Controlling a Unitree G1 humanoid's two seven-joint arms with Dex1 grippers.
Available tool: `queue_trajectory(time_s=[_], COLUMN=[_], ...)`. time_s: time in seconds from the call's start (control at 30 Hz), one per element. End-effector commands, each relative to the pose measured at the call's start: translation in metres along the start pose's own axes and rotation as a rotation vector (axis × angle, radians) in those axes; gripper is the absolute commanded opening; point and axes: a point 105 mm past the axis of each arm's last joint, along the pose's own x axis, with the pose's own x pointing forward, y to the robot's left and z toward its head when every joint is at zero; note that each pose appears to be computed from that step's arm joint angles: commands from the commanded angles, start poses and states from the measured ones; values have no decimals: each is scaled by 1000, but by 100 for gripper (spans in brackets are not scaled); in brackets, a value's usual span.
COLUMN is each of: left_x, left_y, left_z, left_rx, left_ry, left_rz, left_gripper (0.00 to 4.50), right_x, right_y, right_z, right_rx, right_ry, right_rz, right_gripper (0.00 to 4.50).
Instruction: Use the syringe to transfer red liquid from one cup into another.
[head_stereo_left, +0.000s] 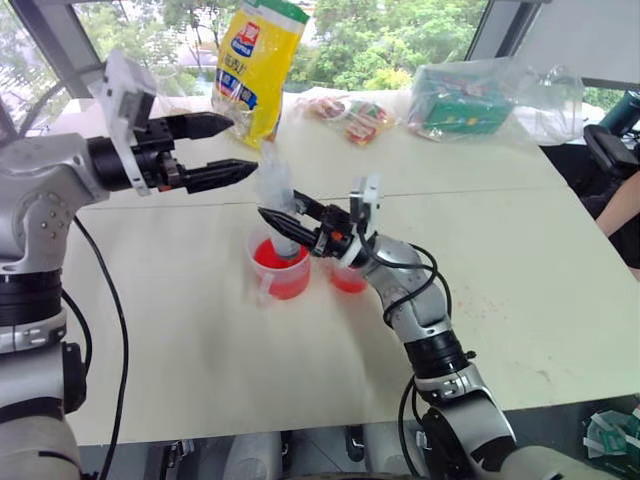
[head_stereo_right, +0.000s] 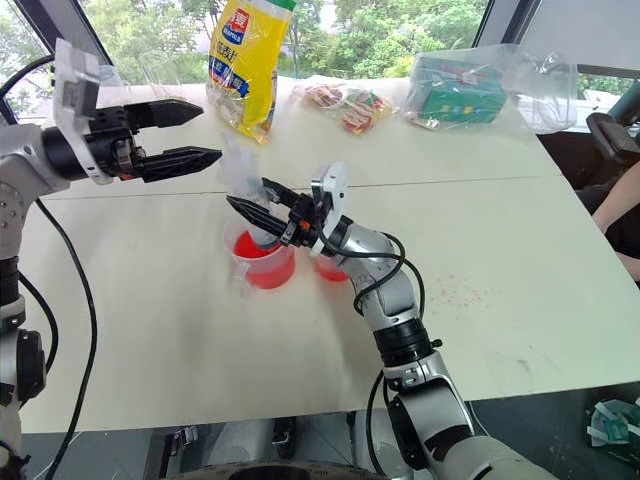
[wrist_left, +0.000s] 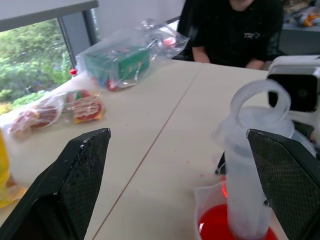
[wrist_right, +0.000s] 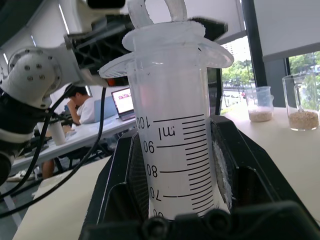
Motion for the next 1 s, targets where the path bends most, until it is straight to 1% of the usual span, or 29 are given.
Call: queue_trajectory(time_s=[0.03,0.23,0.47,0.6,0.7,0.77,0.8,0.87,0.9,0.93,1.0], left_x=[-1,6,24,28,29,29,29,30,29,29,29], left_y=[-7,-12,-18,-23,-23,-24,-24,-24,-25,-25,-24], left_z=[11,8,-11,-14,-14,-14,-14,-13,-12,-11,-9], left_rx=[25,11,7,1,-2,-4,-4,-5,-7,-9,-11], left_ry=[-30,-34,-5,-6,-12,-16,-17,-21,-27,-32,-39], left_rz=[-27,-62,-96,-111,-110,-112,-112,-111,-110,-108,-106], left_gripper=[450,450,450,450,372,272,215,122,57,15,7], right_x=[-1,-1,0,-1,-2,-2,-2,-3,-3,-3,-3], right_y=[6,7,9,7,7,7,7,7,7,7,7], right_z=[-3,-8,-10,-11,-12,-12,-13,-13,-14,-14,-15], right_rx=[-17,-27,-35,-37,-36,-35,-35,-32,-30,-28,-25], right_ry=[4,22,46,57,63,69,71,75,78,80,82], right_rz=[20,30,52,54,55,58,58,60,62,63,64], right_gripper=[136,136,136,136,136,136,136,136,136,136,136])
